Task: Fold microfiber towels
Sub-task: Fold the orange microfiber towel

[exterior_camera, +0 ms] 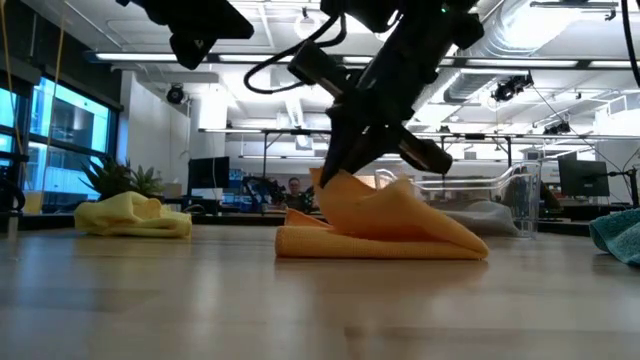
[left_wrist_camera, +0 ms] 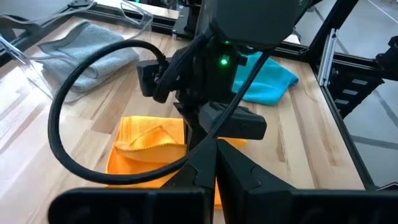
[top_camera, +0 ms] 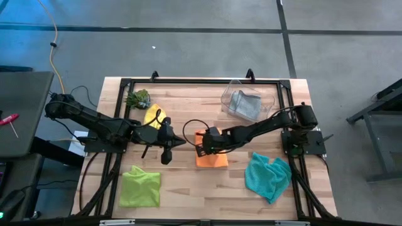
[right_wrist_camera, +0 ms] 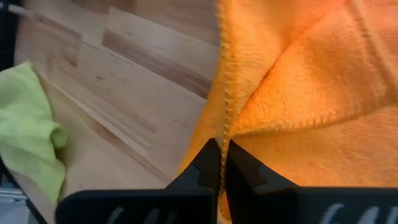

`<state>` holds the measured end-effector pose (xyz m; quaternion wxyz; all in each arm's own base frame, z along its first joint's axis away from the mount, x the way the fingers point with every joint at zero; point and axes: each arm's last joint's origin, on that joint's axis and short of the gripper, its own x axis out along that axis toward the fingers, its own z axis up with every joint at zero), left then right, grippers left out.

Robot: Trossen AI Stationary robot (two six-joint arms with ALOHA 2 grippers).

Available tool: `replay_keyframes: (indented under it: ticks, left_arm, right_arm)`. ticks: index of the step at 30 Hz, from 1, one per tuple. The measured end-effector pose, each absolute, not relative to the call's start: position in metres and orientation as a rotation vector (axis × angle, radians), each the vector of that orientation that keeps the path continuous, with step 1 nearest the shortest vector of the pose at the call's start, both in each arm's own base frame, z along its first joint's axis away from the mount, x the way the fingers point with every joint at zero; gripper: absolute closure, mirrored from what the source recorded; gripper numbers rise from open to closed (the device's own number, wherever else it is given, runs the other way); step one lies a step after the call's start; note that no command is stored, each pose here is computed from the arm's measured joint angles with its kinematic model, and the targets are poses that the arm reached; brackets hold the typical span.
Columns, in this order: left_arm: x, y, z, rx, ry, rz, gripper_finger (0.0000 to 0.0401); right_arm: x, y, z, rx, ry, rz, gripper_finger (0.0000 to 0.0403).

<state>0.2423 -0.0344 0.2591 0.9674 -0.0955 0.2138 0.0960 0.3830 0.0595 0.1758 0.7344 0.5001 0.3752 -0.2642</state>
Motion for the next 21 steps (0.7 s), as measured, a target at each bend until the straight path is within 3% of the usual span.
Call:
replay_keyframes:
  ticks: [13,21]
  left_arm:
    - [0.2423,-0.0344,0.2591,-0.160,0.435,0.186,0.0401]
    - [0.2423,-0.0344,0.2591,-0.160,0.435,0.186,0.0401]
  right_arm:
    - [0.3870,0.0603,0.1776,1.122,0.782,-0.558,0.0384]
    - [0.3870,0.0599,0.1776,1.116,0.775,-0.565,0.0294]
